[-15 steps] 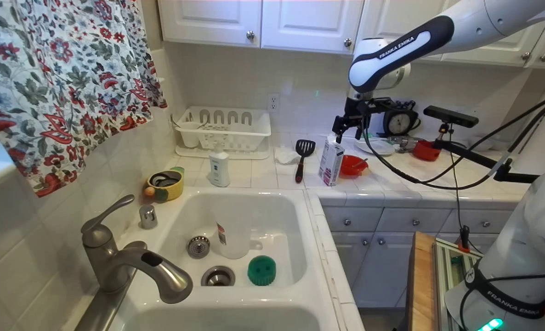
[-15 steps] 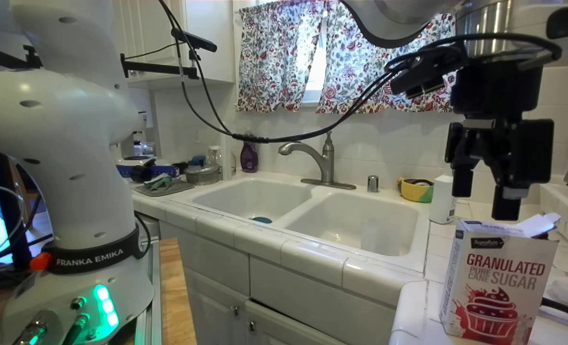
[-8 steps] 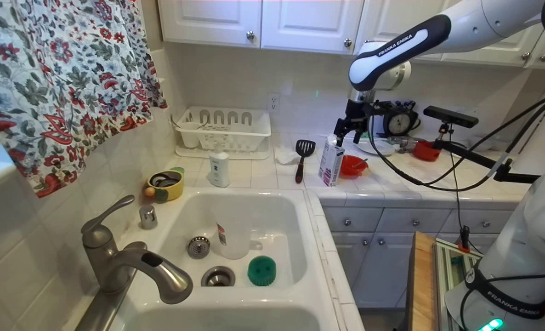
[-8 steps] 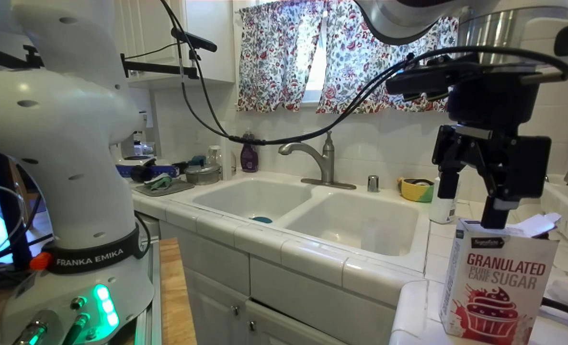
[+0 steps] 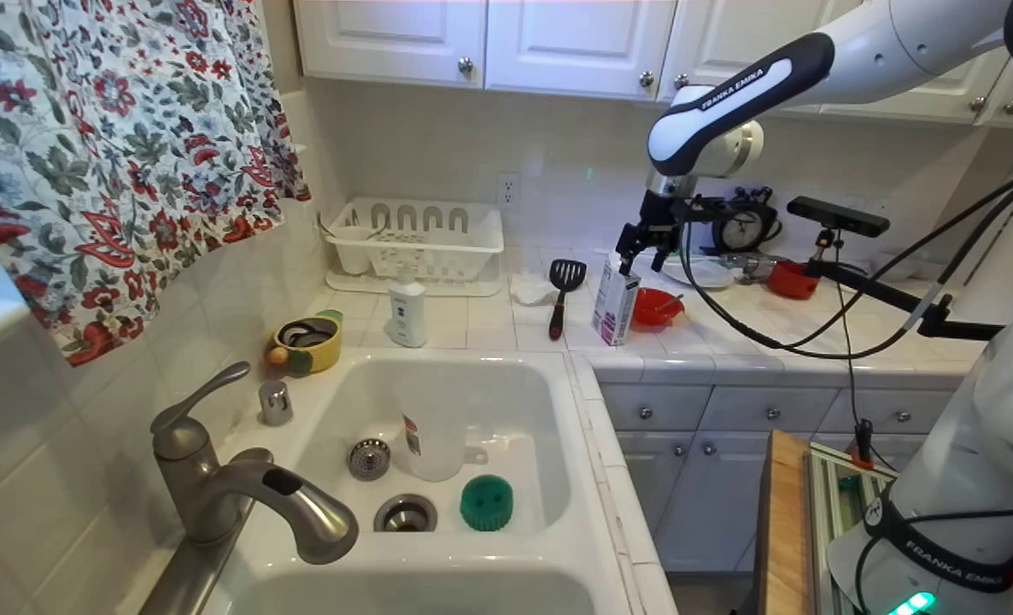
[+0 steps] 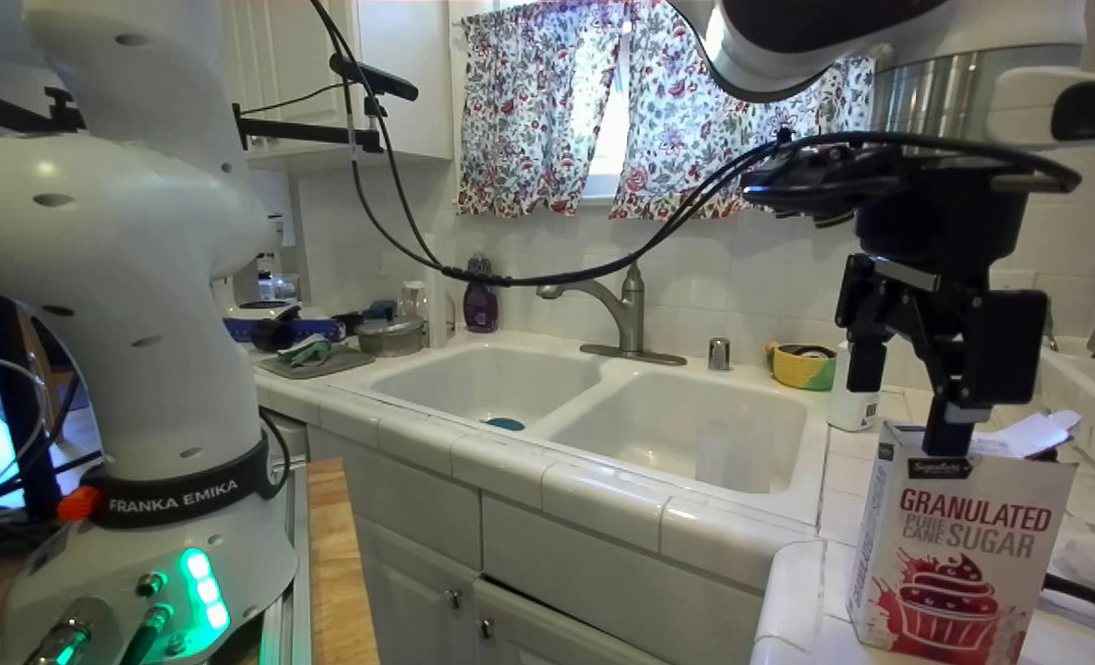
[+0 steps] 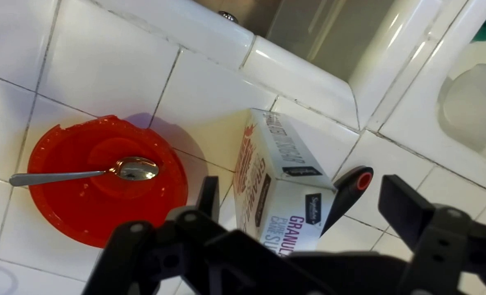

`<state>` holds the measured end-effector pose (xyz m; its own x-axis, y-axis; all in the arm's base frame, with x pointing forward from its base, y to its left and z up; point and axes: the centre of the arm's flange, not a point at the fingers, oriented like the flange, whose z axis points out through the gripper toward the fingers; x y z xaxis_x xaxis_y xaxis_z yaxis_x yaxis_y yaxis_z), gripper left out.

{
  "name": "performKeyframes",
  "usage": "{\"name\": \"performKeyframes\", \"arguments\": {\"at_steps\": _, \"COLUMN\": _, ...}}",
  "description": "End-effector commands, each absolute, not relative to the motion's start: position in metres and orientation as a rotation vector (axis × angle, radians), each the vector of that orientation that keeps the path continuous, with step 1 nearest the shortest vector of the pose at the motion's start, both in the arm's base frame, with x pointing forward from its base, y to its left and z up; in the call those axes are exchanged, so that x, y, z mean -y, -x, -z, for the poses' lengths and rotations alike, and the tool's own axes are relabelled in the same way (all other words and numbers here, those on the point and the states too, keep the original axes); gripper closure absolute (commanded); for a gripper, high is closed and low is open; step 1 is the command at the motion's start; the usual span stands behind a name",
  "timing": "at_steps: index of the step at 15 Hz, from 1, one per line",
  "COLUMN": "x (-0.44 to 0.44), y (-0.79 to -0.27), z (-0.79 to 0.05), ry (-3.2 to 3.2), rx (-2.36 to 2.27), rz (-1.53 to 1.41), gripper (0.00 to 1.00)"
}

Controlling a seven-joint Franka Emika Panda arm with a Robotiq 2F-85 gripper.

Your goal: Pour some granulated sugar inside the sink on the right.

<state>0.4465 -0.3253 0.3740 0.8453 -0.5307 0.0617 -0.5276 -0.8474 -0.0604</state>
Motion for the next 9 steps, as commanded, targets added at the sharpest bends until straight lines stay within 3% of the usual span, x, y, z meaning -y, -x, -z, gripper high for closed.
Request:
{"name": "performKeyframes", "arguments": {"at_steps": 1, "x": 0.321, "y": -0.441, "z": -0.361, "ry": 2.939, "rx": -0.925, "rz": 0.182, "gripper": 0.0}}
{"name": "performKeyframes", "arguments": {"at_steps": 9, "x": 0.318, "y": -0.437, "z": -0.342, "ry": 2.905, "rx": -1.012, "rz": 0.23, "gripper": 0.0}}
